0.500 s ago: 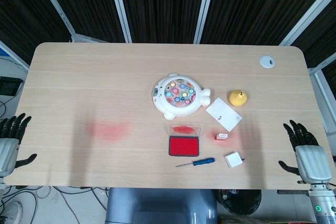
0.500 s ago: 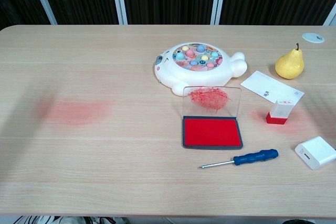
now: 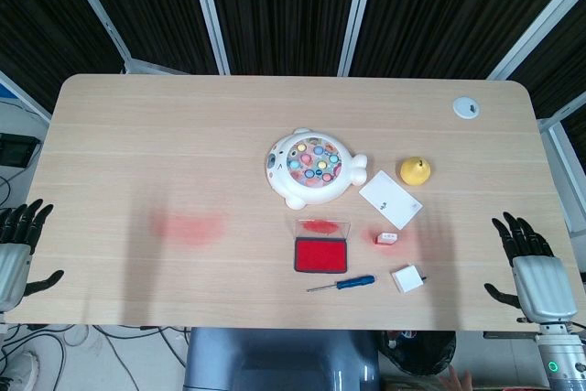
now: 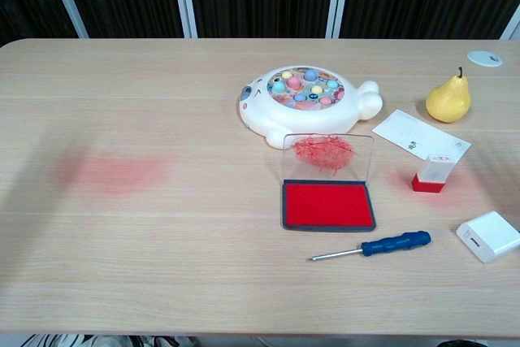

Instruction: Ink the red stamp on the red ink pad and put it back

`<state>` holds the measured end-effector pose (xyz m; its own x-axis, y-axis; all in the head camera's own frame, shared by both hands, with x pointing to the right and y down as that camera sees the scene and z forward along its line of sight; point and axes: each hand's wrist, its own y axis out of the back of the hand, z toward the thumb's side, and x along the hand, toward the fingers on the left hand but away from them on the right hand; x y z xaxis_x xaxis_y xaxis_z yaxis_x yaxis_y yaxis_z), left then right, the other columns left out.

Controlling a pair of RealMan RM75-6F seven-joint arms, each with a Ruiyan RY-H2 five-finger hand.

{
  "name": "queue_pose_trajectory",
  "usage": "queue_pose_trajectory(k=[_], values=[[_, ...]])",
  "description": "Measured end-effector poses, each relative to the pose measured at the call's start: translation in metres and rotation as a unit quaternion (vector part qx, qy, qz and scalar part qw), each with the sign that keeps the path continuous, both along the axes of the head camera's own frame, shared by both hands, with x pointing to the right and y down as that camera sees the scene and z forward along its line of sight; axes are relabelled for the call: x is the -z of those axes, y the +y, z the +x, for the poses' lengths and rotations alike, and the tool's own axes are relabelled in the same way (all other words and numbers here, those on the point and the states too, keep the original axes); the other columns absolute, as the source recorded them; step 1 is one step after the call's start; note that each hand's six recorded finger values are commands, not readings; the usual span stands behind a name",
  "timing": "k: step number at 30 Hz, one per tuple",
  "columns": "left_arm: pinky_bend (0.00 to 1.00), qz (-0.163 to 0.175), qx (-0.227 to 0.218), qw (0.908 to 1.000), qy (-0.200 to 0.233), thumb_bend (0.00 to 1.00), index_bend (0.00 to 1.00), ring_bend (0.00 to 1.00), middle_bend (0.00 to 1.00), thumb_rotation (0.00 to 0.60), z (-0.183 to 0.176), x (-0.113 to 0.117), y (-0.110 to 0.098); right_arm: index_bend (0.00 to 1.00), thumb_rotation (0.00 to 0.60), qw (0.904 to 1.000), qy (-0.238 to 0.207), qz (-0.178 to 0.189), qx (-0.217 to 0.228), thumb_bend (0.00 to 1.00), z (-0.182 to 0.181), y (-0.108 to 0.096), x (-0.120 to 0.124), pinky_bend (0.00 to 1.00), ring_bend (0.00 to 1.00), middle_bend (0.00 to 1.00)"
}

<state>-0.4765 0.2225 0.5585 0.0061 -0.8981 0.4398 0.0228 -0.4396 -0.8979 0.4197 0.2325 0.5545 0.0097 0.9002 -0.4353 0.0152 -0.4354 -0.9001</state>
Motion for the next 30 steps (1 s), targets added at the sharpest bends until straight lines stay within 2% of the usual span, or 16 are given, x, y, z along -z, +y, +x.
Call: queue_pose_trajectory(k=[5, 13, 21, 30], values=[[0.00, -0.002, 0.009, 1.0000, 0.000, 0.04, 0.00, 0.00, 0.00, 0.600, -0.004, -0.001, -0.001, 0.05, 0.600, 0.9999, -0.011, -0.008, 0.005, 0.08, -0.011, -0.002, -0.001, 0.19, 0.02, 0.06], [0.00, -0.002, 0.011, 0.9999, 0.007, 0.04, 0.00, 0.00, 0.00, 0.600, -0.004, 0.000, -0.004, 0.21, 0.600, 0.9990, -0.018, -0.007, 0.041, 0.15, -0.048, -0.021, -0.010, 0.22, 0.15, 0.23], [0.00, 0.001, 0.010, 0.9999, 0.014, 0.04, 0.00, 0.00, 0.00, 0.600, -0.003, 0.000, -0.005, 0.29, 0.600, 0.9971, -0.030, -0.024, 0.065, 0.20, -0.097, -0.039, -0.030, 0.22, 0.21, 0.29], [0.00, -0.005, 0.011, 0.9997, 0.020, 0.04, 0.00, 0.00, 0.00, 0.600, -0.003, -0.001, -0.005, 0.32, 0.600, 0.9964, -0.032, -0.060, 0.050, 0.24, -0.141, -0.046, -0.064, 0.22, 0.21, 0.32]])
